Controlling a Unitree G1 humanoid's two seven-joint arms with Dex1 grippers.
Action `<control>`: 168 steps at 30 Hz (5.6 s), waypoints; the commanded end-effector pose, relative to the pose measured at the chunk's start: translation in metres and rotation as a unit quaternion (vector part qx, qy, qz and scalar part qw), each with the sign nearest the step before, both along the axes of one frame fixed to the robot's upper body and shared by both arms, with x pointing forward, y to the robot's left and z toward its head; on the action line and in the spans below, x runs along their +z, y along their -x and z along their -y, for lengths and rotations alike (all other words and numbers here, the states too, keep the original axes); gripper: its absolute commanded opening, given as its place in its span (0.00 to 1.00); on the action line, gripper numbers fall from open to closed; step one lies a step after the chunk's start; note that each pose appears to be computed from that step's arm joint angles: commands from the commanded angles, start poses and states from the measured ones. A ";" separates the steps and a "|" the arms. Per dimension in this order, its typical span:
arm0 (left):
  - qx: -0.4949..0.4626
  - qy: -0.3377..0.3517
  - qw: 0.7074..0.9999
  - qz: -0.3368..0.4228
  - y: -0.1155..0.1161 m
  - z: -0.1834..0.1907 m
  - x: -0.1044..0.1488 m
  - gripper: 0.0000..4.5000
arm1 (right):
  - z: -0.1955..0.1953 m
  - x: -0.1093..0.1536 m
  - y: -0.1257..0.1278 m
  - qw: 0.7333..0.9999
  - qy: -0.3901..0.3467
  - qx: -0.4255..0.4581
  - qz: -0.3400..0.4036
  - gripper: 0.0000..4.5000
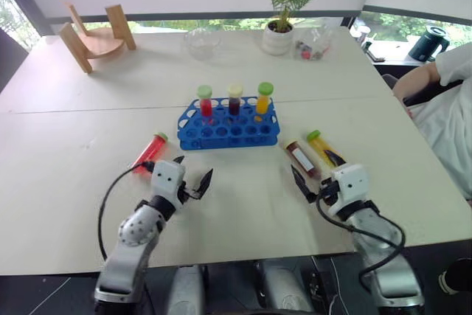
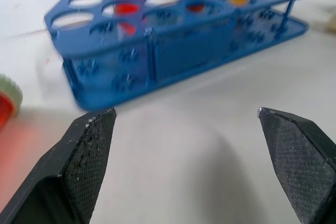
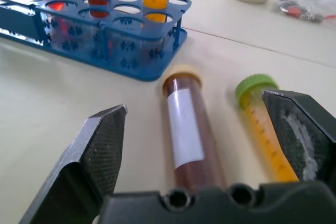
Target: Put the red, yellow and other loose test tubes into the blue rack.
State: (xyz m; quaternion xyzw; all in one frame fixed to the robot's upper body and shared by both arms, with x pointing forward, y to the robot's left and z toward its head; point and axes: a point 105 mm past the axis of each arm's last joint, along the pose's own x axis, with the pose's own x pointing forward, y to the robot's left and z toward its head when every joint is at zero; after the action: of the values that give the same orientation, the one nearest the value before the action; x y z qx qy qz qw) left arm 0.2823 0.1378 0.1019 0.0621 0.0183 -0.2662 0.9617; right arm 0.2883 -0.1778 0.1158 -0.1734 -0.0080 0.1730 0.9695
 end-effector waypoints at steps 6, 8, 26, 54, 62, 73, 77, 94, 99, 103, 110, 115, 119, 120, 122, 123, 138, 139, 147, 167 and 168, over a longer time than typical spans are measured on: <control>-0.247 -0.052 0.967 -0.034 0.020 -0.015 0.079 0.99 | 0.023 0.077 -0.034 0.974 0.049 0.046 -0.217 1.00; -0.276 -0.059 0.958 -0.047 0.023 -0.016 0.087 0.99 | 0.027 0.080 -0.037 0.955 0.071 0.052 -0.282 1.00; -0.296 -0.088 0.951 -0.029 0.023 -0.012 0.105 1.00 | 0.047 0.027 -0.083 0.874 0.146 0.045 -0.461 0.80; -0.260 -0.060 0.963 -0.028 0.017 -0.007 0.109 1.00 | -0.085 0.103 -0.071 0.935 -0.236 0.254 0.073 0.18; -0.263 -0.064 0.962 -0.026 0.017 -0.005 0.112 1.00 | -0.083 0.080 -0.081 0.940 -0.235 0.233 0.078 0.18; -0.261 -0.066 0.963 -0.024 0.020 -0.004 0.113 1.00 | -0.084 0.063 -0.088 0.946 -0.224 0.226 0.069 0.18; -0.260 -0.066 0.963 -0.024 0.019 -0.005 0.113 1.00 | -0.084 0.059 -0.088 0.948 -0.217 0.224 0.068 0.18; -0.258 -0.062 0.964 -0.019 0.016 -0.001 0.111 1.00 | -0.065 0.058 -0.056 0.968 -0.051 0.244 0.010 0.99; -0.260 -0.059 0.964 -0.019 0.016 0.002 0.108 1.00 | -0.039 0.068 -0.045 0.963 0.015 0.212 -0.164 0.99; -0.264 -0.055 0.963 -0.015 0.014 0.005 0.106 1.00 | -0.029 0.055 -0.042 0.927 0.080 0.163 -0.327 0.99; -0.259 -0.053 0.964 -0.005 0.013 0.006 0.105 1.00 | -0.026 0.024 -0.051 0.897 0.136 0.130 -0.400 0.99; -0.249 -0.054 0.967 -0.004 0.015 0.003 0.103 1.00 | -0.026 0.003 -0.055 0.884 0.154 0.133 -0.421 0.87; -0.244 -0.055 0.968 -0.004 0.016 0.001 0.103 1.00 | -0.035 0.006 -0.054 0.884 0.160 0.158 -0.409 0.47; -0.243 -0.055 0.968 -0.004 0.016 0.001 0.103 1.00 | -0.037 0.008 -0.054 0.885 0.161 0.163 -0.404 0.35; -0.241 -0.056 0.969 -0.005 0.016 0.000 0.103 1.00 | -0.039 0.011 -0.052 0.888 0.165 0.175 -0.392 0.19; -0.241 -0.057 0.969 -0.005 0.016 0.000 0.103 1.00 | -0.041 0.014 -0.050 0.889 0.166 0.185 -0.384 0.19; -0.223 -0.068 0.972 -0.034 0.017 -0.021 0.109 1.00 | -0.155 0.094 -0.041 0.932 -0.193 0.303 0.049 0.19; -0.223 -0.069 0.972 -0.036 0.017 -0.022 0.109 1.00 | -0.159 0.095 -0.044 0.928 -0.219 0.292 0.068 0.19; -0.226 -0.078 0.970 -0.045 0.018 -0.023 0.112 1.00 | -0.173 0.077 -0.071 0.937 -0.249 0.180 0.168 0.19; -0.224 -0.079 0.971 -0.040 0.018 -0.020 0.114 1.00 | -0.183 0.054 -0.081 0.941 -0.251 0.165 0.154 0.19; -0.223 -0.079 0.971 -0.040 0.018 -0.020 0.114 1.00 | -0.183 0.053 -0.081 0.941 -0.251 0.166 0.153 0.19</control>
State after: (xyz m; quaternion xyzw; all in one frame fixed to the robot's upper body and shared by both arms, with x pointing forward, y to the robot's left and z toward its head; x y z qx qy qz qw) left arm 0.2676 0.1585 0.2068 0.1163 0.0804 -0.4735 0.8694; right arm 0.3740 -0.0051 0.1623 0.0500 -0.2152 0.2791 0.9345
